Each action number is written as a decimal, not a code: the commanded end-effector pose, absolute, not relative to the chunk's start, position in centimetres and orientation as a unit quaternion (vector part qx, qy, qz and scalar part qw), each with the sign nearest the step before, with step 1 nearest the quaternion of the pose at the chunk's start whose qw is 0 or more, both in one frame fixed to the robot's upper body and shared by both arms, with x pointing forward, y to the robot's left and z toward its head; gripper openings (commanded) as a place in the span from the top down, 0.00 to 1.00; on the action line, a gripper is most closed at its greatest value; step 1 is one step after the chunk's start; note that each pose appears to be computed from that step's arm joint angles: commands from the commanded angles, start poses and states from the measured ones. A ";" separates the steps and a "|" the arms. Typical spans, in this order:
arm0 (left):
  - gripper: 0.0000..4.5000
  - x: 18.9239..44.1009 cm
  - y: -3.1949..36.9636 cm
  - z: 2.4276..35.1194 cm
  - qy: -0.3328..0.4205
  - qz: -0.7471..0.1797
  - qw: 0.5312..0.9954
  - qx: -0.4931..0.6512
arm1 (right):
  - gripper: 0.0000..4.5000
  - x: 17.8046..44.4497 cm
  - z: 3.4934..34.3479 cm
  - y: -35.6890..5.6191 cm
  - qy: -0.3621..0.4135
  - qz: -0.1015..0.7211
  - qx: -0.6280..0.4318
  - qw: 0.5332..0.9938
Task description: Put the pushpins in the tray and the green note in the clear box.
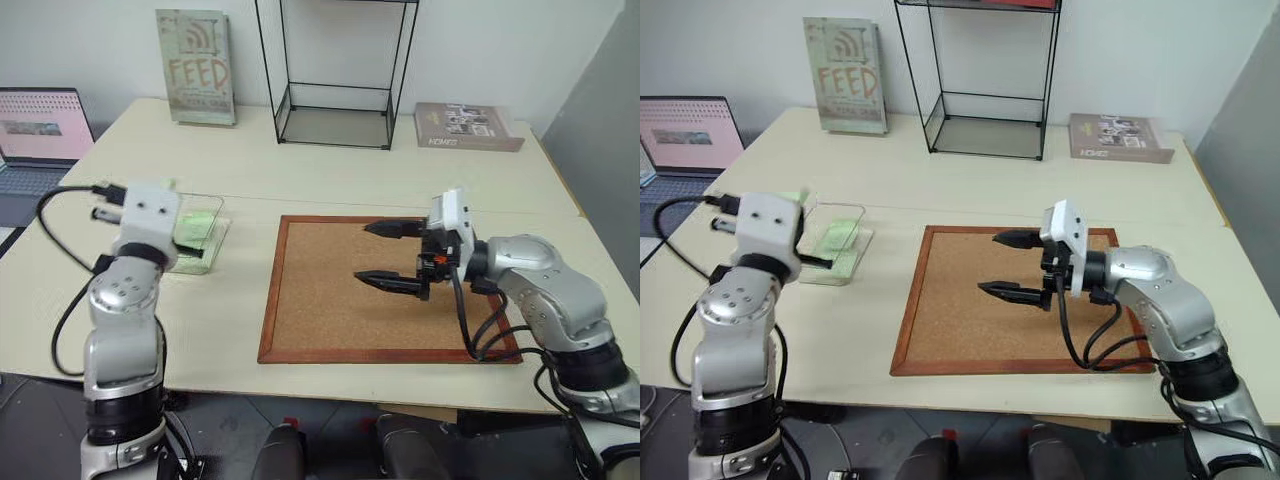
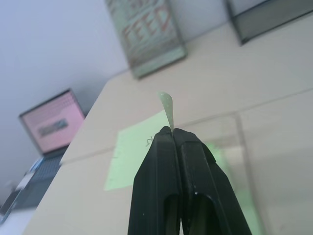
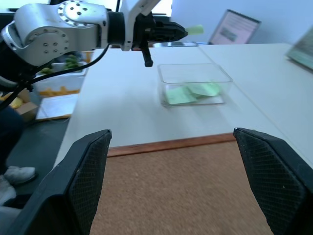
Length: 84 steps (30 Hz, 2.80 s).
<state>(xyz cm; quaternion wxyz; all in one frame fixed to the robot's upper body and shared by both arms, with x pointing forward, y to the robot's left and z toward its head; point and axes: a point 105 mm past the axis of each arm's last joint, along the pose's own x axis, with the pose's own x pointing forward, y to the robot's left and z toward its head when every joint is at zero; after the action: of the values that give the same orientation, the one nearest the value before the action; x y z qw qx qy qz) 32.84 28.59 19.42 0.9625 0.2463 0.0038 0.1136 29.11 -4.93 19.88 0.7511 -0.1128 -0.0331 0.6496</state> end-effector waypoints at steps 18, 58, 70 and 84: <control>0.99 35.2 25.4 18.6 0.017 0.047 0.986 0.161 | 0.06 29.0 21.1 -4.0 -0.069 0.653 -0.135 0.742; 0.00 34.7 27.9 15.9 0.084 0.111 0.972 0.192 | 0.06 29.3 21.2 -5.3 -0.060 0.633 -0.147 0.758; 0.00 34.9 27.2 15.3 0.094 0.093 0.976 0.173 | 0.06 29.3 21.0 -5.4 -0.059 0.631 -0.151 0.759; 0.00 34.7 27.6 15.7 0.078 0.114 0.978 0.159 | 0.06 29.3 20.9 -5.6 -0.055 0.628 -0.154 0.760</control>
<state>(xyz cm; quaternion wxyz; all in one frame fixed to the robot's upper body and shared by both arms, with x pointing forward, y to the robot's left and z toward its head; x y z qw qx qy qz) 34.71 27.80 15.01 0.9768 0.1556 0.0892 0.1171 29.63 -5.24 19.59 0.7584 -0.1424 -0.0303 0.6353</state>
